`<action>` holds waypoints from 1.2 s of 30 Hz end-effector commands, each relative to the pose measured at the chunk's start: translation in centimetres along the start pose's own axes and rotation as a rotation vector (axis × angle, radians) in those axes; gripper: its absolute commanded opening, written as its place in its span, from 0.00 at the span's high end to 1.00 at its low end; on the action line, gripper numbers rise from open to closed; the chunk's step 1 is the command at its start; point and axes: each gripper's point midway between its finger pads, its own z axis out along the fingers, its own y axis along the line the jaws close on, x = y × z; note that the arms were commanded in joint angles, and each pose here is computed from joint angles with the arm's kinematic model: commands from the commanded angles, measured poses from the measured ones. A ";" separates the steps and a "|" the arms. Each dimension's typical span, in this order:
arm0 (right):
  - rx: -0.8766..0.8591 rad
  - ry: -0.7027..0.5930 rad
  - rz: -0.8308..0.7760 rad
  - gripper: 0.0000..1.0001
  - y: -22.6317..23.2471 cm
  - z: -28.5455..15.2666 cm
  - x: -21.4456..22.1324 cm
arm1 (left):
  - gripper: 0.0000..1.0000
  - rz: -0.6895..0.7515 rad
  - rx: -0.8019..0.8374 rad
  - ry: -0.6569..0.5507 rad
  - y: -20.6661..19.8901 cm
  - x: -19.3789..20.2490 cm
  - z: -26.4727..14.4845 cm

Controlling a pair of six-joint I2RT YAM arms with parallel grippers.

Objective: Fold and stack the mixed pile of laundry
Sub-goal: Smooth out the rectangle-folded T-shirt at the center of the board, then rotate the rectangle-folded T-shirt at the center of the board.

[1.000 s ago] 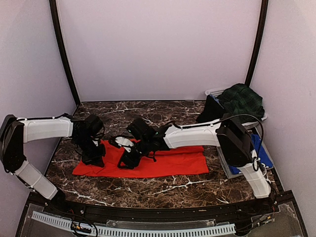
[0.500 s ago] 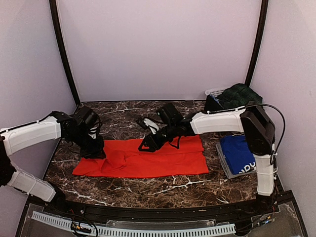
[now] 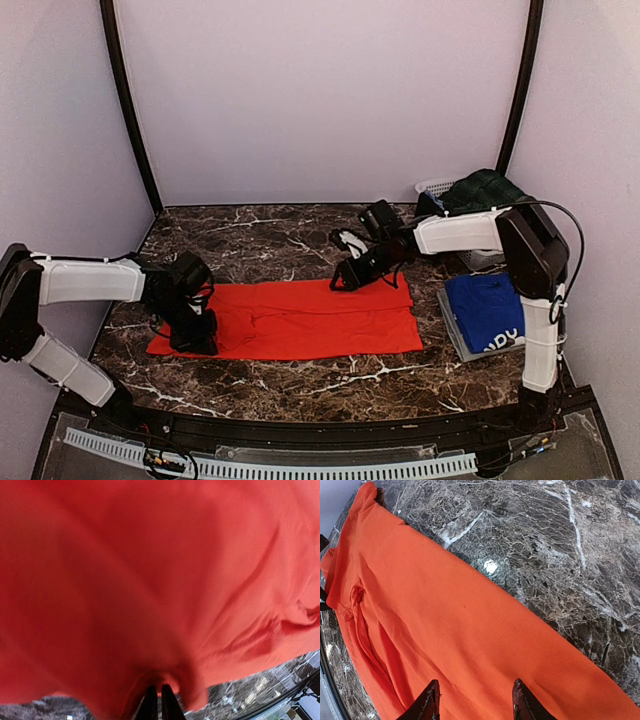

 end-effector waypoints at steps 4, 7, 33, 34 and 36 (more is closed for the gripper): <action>-0.005 0.009 -0.009 0.54 0.5 0.1 0.1 | 0.83 -0.047 0.030 -0.031 1.8 3.3 -4.2; 0.005 0.015 -0.003 0.55 0.1 -0.1 0.3 | 0.79 -0.042 0.042 -0.072 1.9 3.3 -5.8; 0.043 0.225 0.174 0.60 -1.7 -0.1 11.0 | 0.83 -0.070 -0.040 -0.119 -1.6 -14.0 2.4; 0.031 0.239 0.177 0.60 -0.7 -0.1 11.8 | 0.84 -0.051 -0.022 -0.122 -2.9 -15.6 2.6; -0.009 0.265 0.175 0.61 1.9 0.2 13.2 | 0.84 0.011 -0.001 -0.130 -5.0 -18.0 2.4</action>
